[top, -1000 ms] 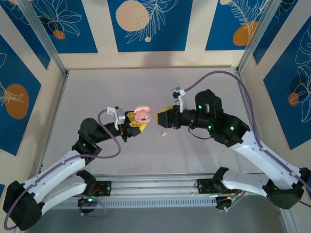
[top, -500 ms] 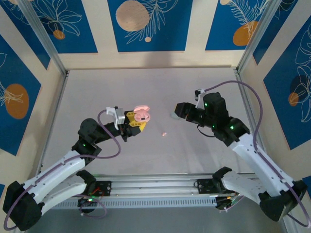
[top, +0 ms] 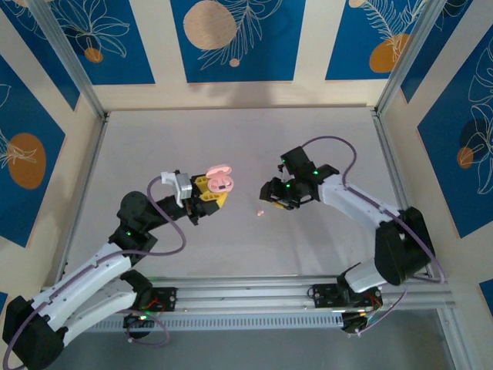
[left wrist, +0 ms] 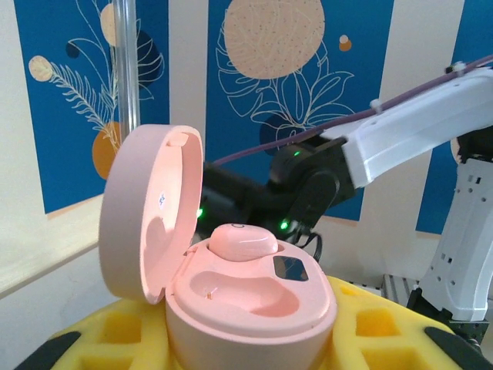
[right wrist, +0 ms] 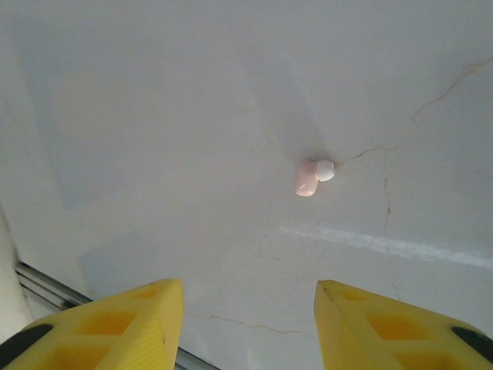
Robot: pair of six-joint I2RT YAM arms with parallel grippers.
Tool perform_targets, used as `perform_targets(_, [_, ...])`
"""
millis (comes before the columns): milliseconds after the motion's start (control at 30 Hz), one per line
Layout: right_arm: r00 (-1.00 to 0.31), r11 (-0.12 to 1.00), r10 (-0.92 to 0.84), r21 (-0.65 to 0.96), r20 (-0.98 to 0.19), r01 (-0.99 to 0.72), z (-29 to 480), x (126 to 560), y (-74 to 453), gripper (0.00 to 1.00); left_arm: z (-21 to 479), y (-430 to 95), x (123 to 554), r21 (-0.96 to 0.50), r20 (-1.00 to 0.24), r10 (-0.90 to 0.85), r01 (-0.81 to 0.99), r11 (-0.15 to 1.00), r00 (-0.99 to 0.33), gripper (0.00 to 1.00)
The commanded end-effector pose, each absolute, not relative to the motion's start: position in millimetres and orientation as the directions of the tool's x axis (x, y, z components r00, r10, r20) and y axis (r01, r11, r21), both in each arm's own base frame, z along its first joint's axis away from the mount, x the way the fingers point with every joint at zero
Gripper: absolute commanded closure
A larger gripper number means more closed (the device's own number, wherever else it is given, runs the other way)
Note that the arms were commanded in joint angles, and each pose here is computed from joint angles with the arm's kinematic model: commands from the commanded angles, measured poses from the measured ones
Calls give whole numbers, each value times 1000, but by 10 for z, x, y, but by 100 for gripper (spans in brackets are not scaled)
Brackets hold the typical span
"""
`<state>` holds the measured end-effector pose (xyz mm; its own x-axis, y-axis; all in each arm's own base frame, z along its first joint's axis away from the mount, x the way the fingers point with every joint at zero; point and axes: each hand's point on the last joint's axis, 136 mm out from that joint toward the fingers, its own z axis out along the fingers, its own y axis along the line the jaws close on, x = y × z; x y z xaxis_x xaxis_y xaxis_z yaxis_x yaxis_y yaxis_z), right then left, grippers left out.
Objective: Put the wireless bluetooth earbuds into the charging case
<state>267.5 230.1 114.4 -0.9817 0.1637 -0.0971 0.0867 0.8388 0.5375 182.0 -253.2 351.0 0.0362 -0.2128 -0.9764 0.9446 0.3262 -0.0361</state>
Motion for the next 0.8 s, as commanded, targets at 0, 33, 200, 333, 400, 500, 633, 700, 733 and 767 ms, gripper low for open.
perform_targets(0, [-994, 861, 88, 507, -67, 42, 1047, 2649, 2403, 51, 3550, -2501, 1783, -15, -973, -222, 941, 339, 65, 75])
perform_targets(33, [-995, 869, 81, 493, -61, 41, 997, 2670, 2420, 52, 3557, -2495, 1779, -14, -972, -224, 940, 340, 66, 75])
perform_targets(200, [-999, 922, 24, 386, -41, 7, 731, 2753, 2481, 54, 3559, -2468, 1759, -3, -974, -214, 937, 350, 77, 75])
perform_targets(333, [-998, 939, -43, 339, -48, -57, 597, 2867, 2543, 54, 3554, -2467, 1759, -1, -974, -211, 936, 351, 78, 75])
perform_targets(400, [-996, 945, -76, 316, -45, -87, 518, 2952, 2553, 54, 3565, -2469, 1753, -2, -974, -213, 938, 347, 77, 75])
perform_targets(500, [-993, 943, -111, 310, -50, -121, 445, 3058, 2587, 53, 3568, -2463, 1753, -4, -974, -214, 937, 349, 76, 75])
perform_targets(633, [-992, 932, -126, 341, -16, -124, 354, 3095, 2644, 53, 3580, -2457, 1740, -3, -975, -210, 937, 348, 75, 75])
perform_targets(700, [-991, 932, -131, 340, -5, -125, 306, 3080, 2643, 53, 3578, -2452, 1740, -3, -975, -208, 936, 351, 75, 75])
perform_targets(733, [-992, 933, -129, 340, 8, -119, 287, 3059, 2634, 53, 3575, -2453, 1741, -3, -976, -207, 936, 352, 74, 75])
perform_targets(767, [-991, 934, -132, 338, 18, -119, 265, 3029, 2620, 53, 3576, -2451, 1745, -4, -975, -208, 936, 353, 74, 75])
